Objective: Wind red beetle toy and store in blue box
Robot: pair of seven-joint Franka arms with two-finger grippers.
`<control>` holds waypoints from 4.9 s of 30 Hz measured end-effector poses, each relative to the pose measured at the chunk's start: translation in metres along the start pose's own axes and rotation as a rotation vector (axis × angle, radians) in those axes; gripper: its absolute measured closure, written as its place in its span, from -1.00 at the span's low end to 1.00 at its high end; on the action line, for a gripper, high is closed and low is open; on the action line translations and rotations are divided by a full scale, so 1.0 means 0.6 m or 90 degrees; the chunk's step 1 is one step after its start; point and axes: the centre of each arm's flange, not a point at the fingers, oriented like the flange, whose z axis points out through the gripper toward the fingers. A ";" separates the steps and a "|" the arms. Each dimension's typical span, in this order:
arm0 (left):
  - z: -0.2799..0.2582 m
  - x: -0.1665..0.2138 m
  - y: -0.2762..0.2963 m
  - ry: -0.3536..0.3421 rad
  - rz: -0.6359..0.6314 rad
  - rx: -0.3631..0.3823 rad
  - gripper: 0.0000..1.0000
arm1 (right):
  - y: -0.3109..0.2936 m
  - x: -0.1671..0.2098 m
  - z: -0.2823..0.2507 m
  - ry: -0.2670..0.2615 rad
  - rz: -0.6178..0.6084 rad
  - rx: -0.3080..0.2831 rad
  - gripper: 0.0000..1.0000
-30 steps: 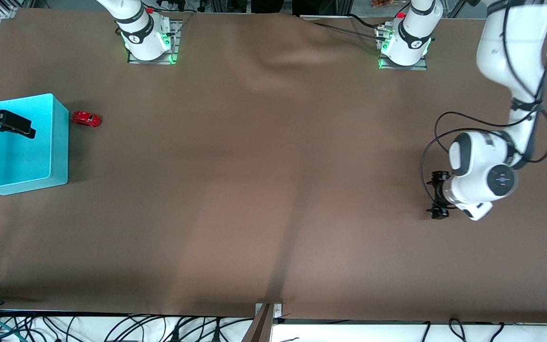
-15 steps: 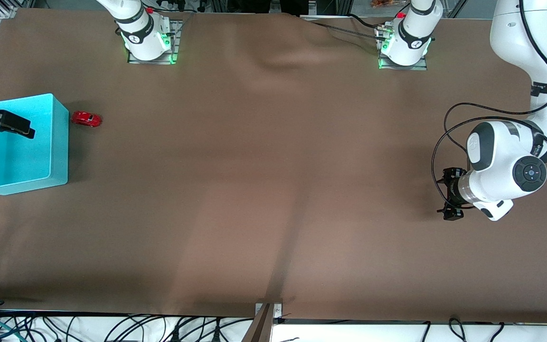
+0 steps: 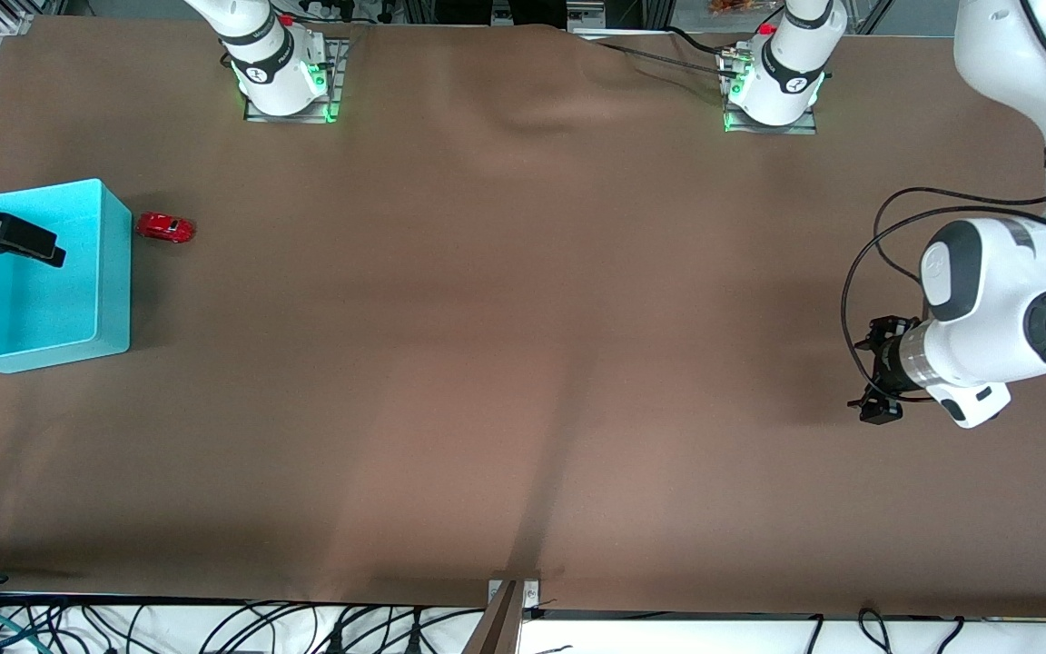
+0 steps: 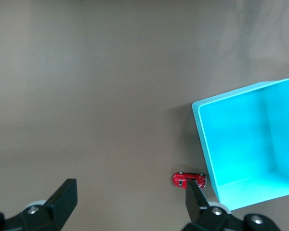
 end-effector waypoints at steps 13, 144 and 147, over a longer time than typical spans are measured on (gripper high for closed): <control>-0.084 -0.026 -0.034 -0.007 0.276 -0.001 -1.00 | -0.006 0.006 0.007 -0.005 0.204 0.019 -1.00; -0.161 -0.161 -0.005 -0.070 0.543 0.016 -1.00 | 0.323 -0.114 0.562 -0.091 0.650 -0.095 -1.00; -0.161 -0.162 -0.004 -0.070 0.544 0.016 -1.00 | 0.327 -0.122 0.576 -0.102 0.652 -0.103 -1.00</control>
